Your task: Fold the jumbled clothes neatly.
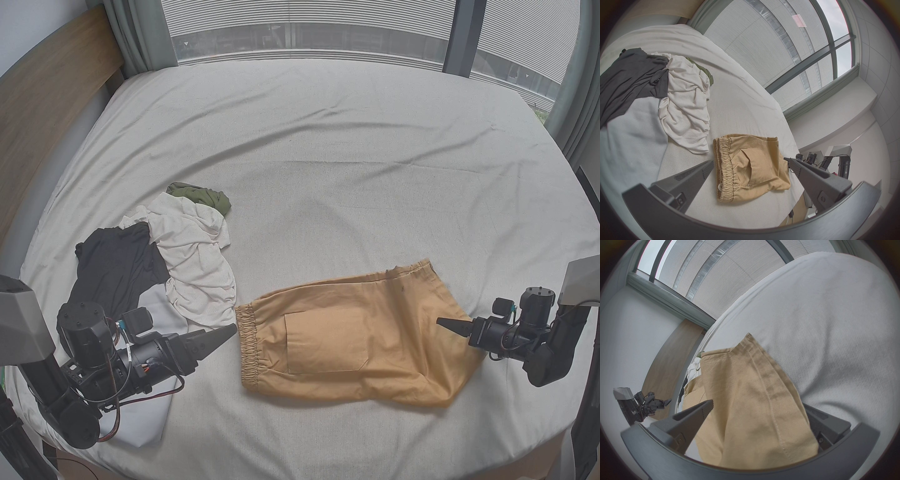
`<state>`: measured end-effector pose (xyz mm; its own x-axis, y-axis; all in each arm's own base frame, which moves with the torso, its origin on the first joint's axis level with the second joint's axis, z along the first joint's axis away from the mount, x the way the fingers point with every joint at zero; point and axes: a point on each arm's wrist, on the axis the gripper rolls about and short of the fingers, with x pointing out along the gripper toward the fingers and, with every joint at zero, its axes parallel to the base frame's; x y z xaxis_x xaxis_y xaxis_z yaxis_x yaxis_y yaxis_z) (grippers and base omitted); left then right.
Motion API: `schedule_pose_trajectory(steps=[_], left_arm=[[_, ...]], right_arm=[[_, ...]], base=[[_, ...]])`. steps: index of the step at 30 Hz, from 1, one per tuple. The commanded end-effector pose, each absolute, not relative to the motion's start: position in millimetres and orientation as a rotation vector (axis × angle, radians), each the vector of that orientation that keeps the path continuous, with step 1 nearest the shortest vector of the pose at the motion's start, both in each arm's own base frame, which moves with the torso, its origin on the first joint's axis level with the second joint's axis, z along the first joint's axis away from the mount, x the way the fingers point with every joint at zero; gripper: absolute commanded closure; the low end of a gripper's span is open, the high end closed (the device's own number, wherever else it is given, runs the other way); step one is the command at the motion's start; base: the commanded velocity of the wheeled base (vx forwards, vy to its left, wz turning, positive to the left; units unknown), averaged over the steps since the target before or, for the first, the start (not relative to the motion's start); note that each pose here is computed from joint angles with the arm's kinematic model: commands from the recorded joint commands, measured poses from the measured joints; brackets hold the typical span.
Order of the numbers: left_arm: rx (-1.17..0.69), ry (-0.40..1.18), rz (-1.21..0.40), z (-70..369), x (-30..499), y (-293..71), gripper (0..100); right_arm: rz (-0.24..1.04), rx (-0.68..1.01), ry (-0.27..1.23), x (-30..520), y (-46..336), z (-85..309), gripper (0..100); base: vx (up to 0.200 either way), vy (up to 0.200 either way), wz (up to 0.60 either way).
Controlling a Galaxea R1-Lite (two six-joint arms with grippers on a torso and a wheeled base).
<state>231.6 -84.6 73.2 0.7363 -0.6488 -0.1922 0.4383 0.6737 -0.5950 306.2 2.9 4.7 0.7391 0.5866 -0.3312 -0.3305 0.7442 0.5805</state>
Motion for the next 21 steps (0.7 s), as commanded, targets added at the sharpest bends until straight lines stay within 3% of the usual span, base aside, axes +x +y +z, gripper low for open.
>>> schedule_pose_trajectory(steps=[1, 2, 3, 21], left_arm=[[-0.552, 0.410, -0.632, 73.5, 231.7, -84.6, 0], [-0.551, 0.409, -0.631, 73.5, 231.7, -84.5, 0], [-0.551, 0.409, -0.631, 73.5, 231.7, -84.5, 0], [-0.553, 0.419, -0.629, 71.0, 232.6, -85.2, 0]], right_arm=[[0.533, 0.527, 0.539, 306.0, 4.5, 2.7, 0], [0.533, 0.526, 0.536, 306.7, 4.0, 3.0, 0], [0.533, 0.526, 0.536, 306.7, 4.0, 3.0, 100], [0.482, 0.540, 0.468, 306.7, -16.2, 19.7, 100]], base=[[0.000, 0.000, 0.00], [0.000, 0.000, 0.00], [0.000, 0.000, 0.00], [0.000, 0.000, 0.00]])
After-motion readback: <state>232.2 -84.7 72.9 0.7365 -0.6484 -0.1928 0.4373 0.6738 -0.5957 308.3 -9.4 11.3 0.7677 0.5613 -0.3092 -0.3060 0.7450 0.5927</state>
